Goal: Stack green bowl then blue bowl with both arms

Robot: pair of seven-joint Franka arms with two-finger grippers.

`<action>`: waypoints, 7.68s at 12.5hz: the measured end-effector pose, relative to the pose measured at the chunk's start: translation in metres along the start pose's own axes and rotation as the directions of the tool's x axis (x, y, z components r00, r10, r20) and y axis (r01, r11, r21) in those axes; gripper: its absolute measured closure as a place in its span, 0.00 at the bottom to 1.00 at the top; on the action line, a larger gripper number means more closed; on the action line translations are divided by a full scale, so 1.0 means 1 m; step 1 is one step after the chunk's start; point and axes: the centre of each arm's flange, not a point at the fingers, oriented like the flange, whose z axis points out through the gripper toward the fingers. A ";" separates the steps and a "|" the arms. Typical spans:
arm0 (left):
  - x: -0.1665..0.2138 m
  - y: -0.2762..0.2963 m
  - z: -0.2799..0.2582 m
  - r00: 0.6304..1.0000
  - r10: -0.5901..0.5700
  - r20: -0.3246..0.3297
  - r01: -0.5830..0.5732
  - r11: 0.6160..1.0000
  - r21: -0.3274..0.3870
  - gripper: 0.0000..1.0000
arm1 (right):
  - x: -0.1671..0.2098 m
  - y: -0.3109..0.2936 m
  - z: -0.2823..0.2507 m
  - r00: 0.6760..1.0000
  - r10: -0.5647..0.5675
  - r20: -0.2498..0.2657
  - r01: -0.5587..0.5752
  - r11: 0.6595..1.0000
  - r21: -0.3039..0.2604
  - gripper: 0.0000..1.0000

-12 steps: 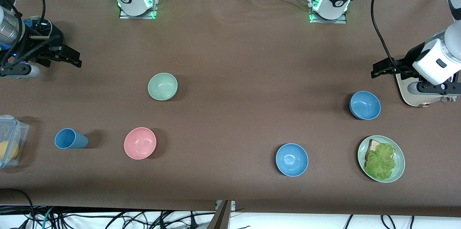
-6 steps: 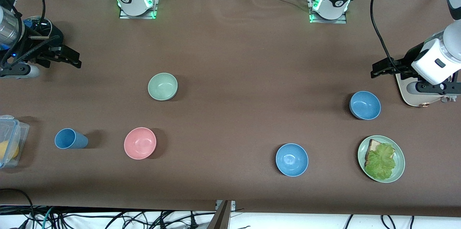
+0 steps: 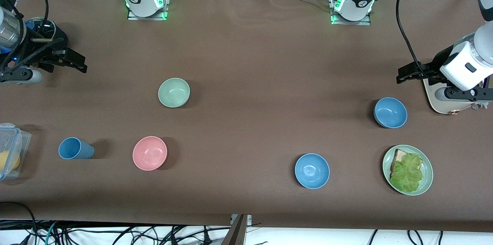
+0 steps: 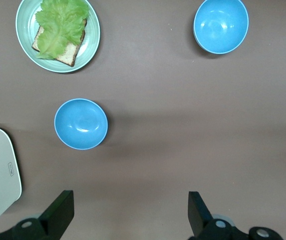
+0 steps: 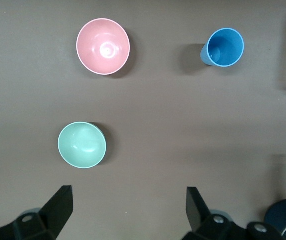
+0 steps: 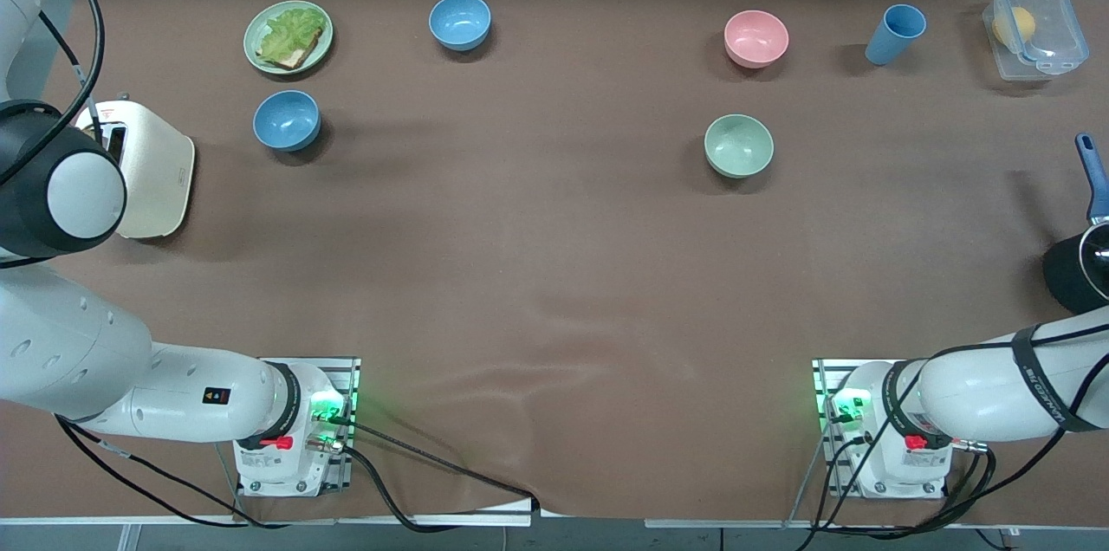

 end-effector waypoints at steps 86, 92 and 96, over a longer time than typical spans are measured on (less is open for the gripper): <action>0.008 0.006 0.014 1.000 0.011 0.023 -0.011 1.000 0.001 0.00 | -0.010 -0.380 0.317 0.948 0.297 -0.115 -0.285 0.952 0.111 0.09; 0.018 -0.011 0.082 0.986 0.089 0.140 -0.089 0.996 -0.008 0.00 | 0.047 -0.200 0.181 0.988 0.137 -0.073 -0.134 0.990 0.052 0.01; 0.031 -0.094 0.139 0.983 0.170 0.062 -0.167 0.984 -0.054 0.00 | 0.048 -0.103 0.133 0.996 0.090 -0.028 -0.089 0.996 0.029 0.01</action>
